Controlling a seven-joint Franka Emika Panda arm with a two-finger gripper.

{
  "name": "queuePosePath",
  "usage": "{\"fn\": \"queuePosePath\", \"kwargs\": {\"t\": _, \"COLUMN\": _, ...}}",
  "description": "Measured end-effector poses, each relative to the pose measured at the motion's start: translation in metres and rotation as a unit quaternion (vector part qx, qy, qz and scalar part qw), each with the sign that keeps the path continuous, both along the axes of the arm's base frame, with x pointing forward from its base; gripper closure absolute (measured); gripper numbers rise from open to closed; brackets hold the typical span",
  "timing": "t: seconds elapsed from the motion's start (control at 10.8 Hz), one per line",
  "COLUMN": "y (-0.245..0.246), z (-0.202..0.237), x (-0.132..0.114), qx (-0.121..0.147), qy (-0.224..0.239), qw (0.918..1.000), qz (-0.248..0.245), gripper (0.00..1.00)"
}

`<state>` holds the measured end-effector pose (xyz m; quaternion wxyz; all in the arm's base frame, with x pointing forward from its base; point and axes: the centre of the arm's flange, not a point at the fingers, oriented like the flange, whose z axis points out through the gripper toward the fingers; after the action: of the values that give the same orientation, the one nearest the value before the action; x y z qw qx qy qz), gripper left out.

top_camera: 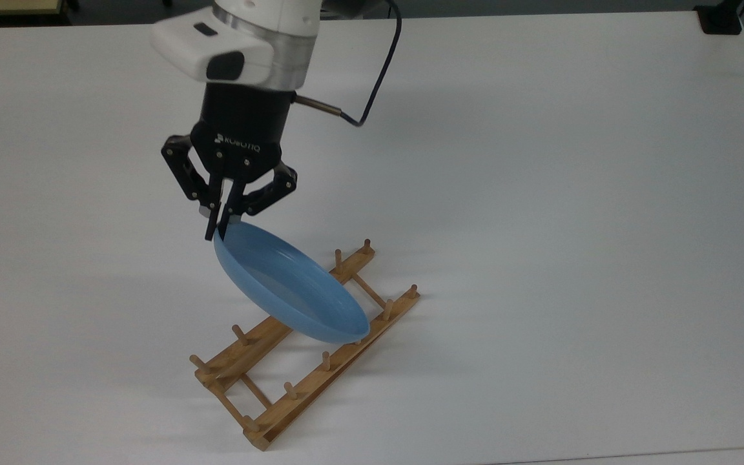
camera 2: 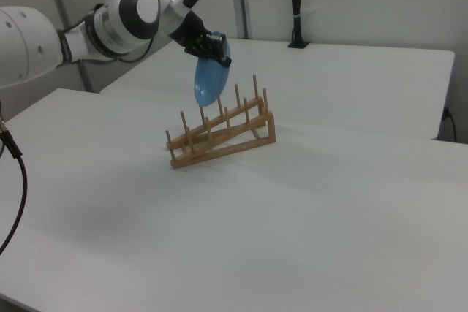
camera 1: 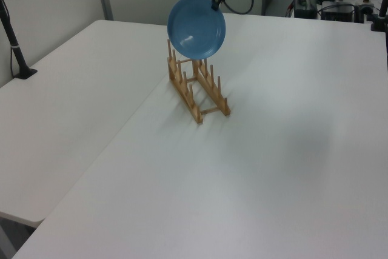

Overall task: Place plate in plate rack
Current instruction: 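Carry the upright plate over the wooden rack between the pegs, then lower the plate into a rack slot and open the gripper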

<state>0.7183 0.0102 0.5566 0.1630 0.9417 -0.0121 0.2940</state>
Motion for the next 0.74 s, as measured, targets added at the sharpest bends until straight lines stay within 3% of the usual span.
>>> {"fn": "queuePosePath", "kwargs": {"t": 0.28, "y": 0.010, "z": -0.034, "x": 0.011, "qx": -0.041, "qy": 0.006, "qw": 0.9991, "qz": -0.008, "gripper": 0.95}}
{"fn": "queuePosePath", "kwargs": {"t": 0.74, "y": 0.036, "z": -0.053, "x": 0.016, "qx": -0.060, "qy": 0.004, "qw": 0.9981, "qz": 0.012, "gripper": 0.95}}
